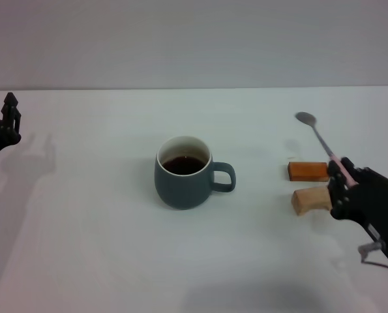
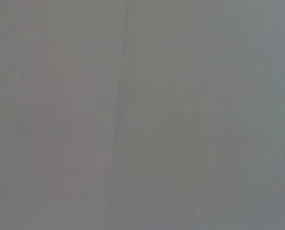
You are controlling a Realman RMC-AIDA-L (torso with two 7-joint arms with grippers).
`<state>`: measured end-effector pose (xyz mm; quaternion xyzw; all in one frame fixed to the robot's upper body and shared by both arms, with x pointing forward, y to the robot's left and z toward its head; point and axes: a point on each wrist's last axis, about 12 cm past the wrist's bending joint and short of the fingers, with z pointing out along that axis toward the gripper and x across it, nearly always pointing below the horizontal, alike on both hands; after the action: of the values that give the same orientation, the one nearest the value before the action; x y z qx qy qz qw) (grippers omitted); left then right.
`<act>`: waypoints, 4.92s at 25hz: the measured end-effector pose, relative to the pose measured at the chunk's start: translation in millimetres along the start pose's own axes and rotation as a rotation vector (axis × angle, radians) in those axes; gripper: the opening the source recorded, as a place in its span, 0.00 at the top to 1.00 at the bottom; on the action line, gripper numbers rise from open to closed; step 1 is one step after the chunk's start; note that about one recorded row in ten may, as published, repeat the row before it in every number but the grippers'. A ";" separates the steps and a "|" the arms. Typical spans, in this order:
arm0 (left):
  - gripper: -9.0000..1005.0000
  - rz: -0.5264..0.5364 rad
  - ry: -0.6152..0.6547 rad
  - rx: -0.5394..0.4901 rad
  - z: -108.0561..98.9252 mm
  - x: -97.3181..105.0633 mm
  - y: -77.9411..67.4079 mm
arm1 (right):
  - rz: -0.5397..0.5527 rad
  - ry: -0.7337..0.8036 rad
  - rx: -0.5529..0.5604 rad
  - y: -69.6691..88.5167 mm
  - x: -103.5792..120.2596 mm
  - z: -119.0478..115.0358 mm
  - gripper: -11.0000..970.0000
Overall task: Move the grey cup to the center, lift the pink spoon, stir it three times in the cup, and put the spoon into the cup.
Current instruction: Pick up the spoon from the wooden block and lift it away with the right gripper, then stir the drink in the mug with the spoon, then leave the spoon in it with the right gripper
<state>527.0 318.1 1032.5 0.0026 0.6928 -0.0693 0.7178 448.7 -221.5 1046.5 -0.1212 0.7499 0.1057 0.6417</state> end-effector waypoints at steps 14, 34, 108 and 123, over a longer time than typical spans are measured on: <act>0.68 -0.004 0.000 -0.009 -1.7 0.3 1.5 | -0.252 0.077 -0.145 13.3 -106.5 25.9 0.84; 0.68 -0.009 -0.012 -0.020 -0.8 -1.9 3.5 | -0.348 0.317 -0.383 32.9 -215.4 87.1 0.84; 0.67 -0.039 -0.073 -0.016 -17.2 -2.7 3.8 | -0.577 0.947 -0.620 90.9 -192.4 203.4 0.84; 0.67 -0.052 -0.075 -0.019 -22.4 -1.6 5.5 | -0.570 0.924 -0.664 103.0 -191.5 201.3 0.84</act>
<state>505.3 325.9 1032.7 -0.0249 0.6660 -0.0814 0.7411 632.8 -51.8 1204.9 -0.5415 0.8151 0.0943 0.1831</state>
